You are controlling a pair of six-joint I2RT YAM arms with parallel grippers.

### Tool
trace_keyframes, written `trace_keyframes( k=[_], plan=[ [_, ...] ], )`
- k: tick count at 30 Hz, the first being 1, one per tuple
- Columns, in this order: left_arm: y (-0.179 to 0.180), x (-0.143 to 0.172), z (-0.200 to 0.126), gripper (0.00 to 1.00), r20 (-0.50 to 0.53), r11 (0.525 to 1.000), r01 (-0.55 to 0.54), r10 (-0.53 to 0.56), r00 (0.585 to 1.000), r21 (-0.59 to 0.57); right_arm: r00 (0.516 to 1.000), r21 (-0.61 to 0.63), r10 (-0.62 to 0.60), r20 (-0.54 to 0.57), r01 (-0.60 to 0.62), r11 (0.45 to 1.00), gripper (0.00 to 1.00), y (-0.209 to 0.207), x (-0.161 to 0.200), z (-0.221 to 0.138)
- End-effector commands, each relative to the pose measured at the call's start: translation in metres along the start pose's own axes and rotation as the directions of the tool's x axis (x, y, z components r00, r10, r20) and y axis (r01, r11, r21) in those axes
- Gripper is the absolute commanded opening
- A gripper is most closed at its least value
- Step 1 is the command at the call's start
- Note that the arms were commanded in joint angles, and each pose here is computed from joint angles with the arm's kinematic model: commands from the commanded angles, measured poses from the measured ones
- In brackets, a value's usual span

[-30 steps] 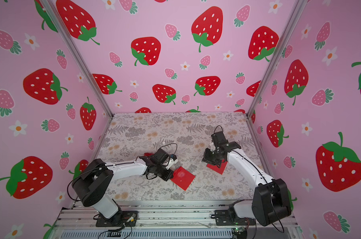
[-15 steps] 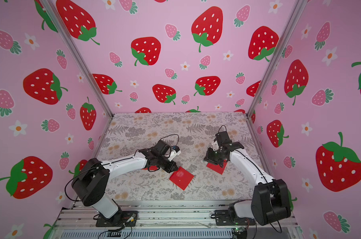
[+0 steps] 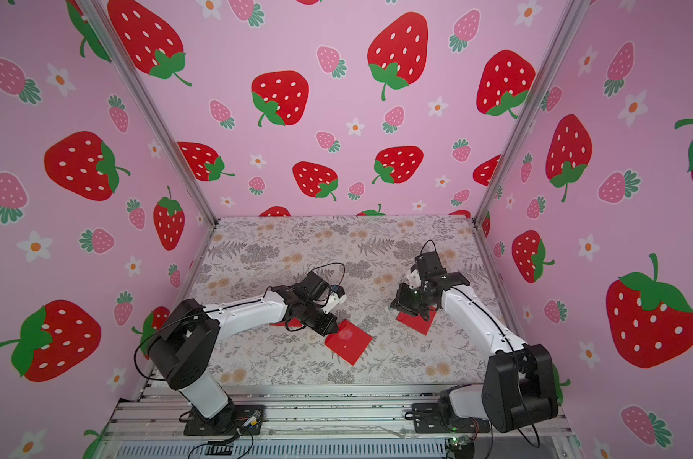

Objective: Seal the envelope with a glue stick
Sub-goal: Seal the envelope at the center of the board.

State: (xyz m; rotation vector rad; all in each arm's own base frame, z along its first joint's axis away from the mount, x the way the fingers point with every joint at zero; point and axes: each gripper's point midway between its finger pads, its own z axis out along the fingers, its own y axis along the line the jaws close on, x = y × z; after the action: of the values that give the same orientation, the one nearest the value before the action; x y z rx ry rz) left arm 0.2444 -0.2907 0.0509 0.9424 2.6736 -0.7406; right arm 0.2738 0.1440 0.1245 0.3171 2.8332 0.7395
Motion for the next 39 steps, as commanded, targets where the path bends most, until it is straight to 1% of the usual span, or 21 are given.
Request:
trace_keyframes(
  k=[1, 6, 10, 15, 22, 29, 39],
  plan=[
    [-0.002, -0.016, -0.015, 0.19, 0.043, 0.999, -0.027, 0.028, 0.999, -0.017, 1.0, -0.012, -0.004, -0.012, 0.004, 1.0, 0.0, 0.0, 0.002, 0.001],
    [-0.01, -0.026, -0.027, 0.21, 0.115, 0.999, -0.038, 0.038, 0.993, -0.003, 1.0, -0.005, -0.004, -0.004, 0.004, 1.0, 0.0, 0.0, -0.001, 0.001],
    [-0.011, -0.028, -0.03, 0.21, 0.13, 0.999, -0.035, 0.035, 0.991, 0.002, 1.0, -0.014, -0.003, -0.009, 0.003, 1.0, 0.0, 0.003, -0.002, 0.001],
    [-0.002, -0.02, -0.019, 0.21, 0.088, 0.999, -0.025, 0.027, 0.996, -0.026, 1.0, -0.013, -0.001, -0.015, 0.001, 1.0, 0.0, 0.003, -0.003, 0.002],
    [0.004, -0.013, -0.007, 0.21, 0.054, 0.999, -0.025, 0.026, 0.998, -0.027, 1.0, -0.017, -0.002, -0.009, 0.002, 1.0, 0.0, 0.006, -0.005, -0.002],
    [0.007, -0.009, -0.002, 0.18, 0.037, 0.999, -0.016, 0.018, 0.999, -0.031, 1.0, -0.016, -0.001, -0.01, 0.001, 1.0, 0.0, 0.006, -0.004, -0.003],
    [0.012, -0.003, 0.004, 0.17, 0.02, 0.999, -0.018, 0.019, 1.0, -0.048, 1.0, -0.022, -0.003, -0.009, 0.003, 1.0, 0.0, 0.008, -0.004, -0.005]
  ],
)
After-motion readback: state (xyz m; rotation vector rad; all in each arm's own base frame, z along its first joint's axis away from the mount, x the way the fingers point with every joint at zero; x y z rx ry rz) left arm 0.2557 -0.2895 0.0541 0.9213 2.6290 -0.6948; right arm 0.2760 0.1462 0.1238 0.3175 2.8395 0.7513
